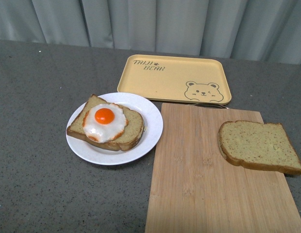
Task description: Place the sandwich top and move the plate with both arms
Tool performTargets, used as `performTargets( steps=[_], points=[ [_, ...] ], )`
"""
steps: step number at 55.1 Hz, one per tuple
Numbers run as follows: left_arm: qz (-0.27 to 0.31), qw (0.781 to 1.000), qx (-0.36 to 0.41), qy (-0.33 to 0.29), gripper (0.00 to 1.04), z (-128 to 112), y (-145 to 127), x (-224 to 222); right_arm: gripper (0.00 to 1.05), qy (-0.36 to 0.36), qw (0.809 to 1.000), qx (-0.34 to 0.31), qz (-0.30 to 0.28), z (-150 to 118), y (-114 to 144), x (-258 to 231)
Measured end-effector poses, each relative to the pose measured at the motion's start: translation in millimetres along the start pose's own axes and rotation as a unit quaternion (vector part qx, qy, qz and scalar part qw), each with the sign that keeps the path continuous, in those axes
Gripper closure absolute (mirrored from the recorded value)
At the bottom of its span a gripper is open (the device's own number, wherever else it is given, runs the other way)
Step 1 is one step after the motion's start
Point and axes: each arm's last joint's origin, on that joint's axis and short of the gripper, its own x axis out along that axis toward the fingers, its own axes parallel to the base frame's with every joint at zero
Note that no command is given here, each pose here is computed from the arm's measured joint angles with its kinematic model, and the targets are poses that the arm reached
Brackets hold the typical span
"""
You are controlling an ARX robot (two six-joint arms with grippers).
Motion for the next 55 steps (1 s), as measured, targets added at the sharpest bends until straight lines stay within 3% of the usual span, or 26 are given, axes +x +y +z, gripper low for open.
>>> performTargets(
  steps=[55],
  points=[
    [0.000, 1.000, 0.000, 0.000, 0.07, 0.0, 0.0, 0.0, 0.09, 0.000, 1.000, 0.000, 0.000, -0.1, 0.0, 0.0]
  ],
)
